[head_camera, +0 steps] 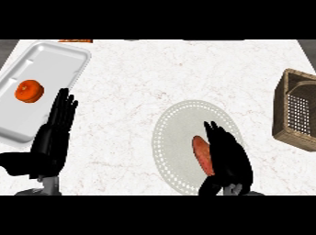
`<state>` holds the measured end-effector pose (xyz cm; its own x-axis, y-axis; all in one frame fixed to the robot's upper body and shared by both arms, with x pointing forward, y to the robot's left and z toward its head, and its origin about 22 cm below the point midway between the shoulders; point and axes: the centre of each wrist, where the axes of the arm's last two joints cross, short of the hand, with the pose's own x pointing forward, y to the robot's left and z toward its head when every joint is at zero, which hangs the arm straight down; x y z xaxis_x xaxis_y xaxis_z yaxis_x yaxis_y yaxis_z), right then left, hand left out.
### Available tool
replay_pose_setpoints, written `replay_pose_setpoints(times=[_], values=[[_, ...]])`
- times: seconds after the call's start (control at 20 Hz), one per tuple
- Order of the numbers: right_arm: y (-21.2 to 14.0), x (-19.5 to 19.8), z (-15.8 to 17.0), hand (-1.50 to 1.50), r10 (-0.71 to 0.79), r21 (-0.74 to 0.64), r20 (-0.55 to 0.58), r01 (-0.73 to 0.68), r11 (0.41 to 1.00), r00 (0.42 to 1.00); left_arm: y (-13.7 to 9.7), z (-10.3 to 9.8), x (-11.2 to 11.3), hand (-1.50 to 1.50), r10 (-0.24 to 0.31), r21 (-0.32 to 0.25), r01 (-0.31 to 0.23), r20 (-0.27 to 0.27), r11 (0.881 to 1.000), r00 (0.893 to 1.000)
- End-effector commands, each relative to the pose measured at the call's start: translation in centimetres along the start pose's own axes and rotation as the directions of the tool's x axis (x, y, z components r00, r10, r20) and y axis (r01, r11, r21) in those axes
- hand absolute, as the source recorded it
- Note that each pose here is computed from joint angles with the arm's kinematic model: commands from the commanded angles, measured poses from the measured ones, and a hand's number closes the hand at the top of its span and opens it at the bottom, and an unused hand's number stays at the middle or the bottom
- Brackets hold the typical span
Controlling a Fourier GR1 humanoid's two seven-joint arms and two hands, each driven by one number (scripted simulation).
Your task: Pick the sweet potato from the placemat and place it in the basket
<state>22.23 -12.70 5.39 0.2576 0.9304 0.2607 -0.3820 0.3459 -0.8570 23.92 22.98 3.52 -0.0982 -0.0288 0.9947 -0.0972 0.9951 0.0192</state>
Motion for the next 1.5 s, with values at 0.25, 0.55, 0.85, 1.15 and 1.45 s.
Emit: replay_pose_setpoints(times=[0.25, 0.55, 0.85, 1.15, 1.45], values=[[1.5, -0.5, -2.5, -1.5, -0.012, 0.006, 0.001, 0.012, 1.0, 1.0, -0.5, -0.9, 0.8, 0.0, 0.011, -0.011, -0.012, -0.007, 1.0, 1.0], [1.6, -0.1, -3.4, -1.5, -0.002, 0.02, -0.01, 0.002, 1.0, 1.0, 0.1, -1.4, 0.3, 0.0, -0.003, -0.005, 0.003, 0.01, 1.0, 1.0], [4.4, -0.4, -4.8, -1.5, -0.007, 0.011, -0.011, 0.007, 1.0, 1.0, 0.1, 1.4, 2.1, 0.0, -0.013, -0.005, 0.013, 0.014, 1.0, 1.0], [4.7, -1.5, -3.6, 1.5, 0.118, 0.085, 0.067, -0.123, 0.989, 0.991, 1.1, -0.7, -0.5, 0.0, 0.018, -0.002, -0.018, -0.009, 1.0, 1.0], [4.3, -0.3, -3.5, 1.5, 0.157, 0.066, 0.093, -0.163, 0.984, 0.983, 1.2, 1.8, -1.1, 0.0, 0.0, -0.01, 0.0, 0.002, 1.0, 1.0]])
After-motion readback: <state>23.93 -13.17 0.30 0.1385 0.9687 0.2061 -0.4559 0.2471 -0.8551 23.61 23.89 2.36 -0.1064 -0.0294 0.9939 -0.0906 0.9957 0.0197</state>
